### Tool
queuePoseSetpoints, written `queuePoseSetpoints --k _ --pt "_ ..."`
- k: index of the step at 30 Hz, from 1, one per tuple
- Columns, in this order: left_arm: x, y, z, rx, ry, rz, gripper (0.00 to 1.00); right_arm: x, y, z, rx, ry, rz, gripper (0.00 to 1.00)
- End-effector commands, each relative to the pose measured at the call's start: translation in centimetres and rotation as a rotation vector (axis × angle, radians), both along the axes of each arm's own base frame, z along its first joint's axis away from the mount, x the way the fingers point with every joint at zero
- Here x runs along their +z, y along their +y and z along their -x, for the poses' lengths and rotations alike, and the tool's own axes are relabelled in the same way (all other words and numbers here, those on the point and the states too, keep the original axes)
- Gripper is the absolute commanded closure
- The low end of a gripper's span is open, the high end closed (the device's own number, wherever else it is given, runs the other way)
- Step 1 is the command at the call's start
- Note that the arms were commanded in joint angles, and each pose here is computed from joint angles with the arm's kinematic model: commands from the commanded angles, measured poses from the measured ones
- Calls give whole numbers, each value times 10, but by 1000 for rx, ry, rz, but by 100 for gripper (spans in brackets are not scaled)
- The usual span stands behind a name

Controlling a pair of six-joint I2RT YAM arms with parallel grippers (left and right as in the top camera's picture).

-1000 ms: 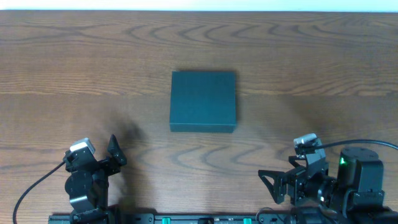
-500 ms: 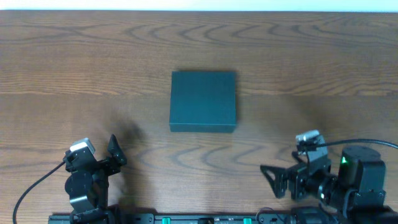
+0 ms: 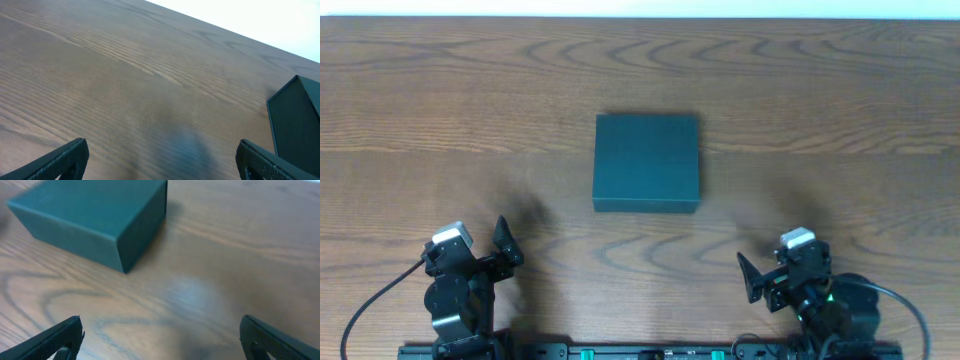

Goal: Pack container

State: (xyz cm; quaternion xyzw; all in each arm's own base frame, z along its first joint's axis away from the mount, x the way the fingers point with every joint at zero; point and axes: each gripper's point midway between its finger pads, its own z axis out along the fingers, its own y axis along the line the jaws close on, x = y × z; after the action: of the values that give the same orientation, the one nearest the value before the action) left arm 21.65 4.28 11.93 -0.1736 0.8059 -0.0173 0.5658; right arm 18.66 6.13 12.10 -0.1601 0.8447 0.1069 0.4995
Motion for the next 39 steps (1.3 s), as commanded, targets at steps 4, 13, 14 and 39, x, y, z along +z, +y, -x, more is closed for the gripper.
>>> queuePoseSetpoints --k 4,13,14,39 --pt "-8 -1 0 -7 13 4 5 -24 4 0 31 6 21 1" --pt "-8 -1 0 -7 12 4 5 -33 10 3 56 29 16 1" --pt "-8 -1 0 -7 13 4 5 -33 10 3 56 29 16 0" --pt "-8 -1 0 -7 13 4 5 -33 10 3 56 29 16 1"
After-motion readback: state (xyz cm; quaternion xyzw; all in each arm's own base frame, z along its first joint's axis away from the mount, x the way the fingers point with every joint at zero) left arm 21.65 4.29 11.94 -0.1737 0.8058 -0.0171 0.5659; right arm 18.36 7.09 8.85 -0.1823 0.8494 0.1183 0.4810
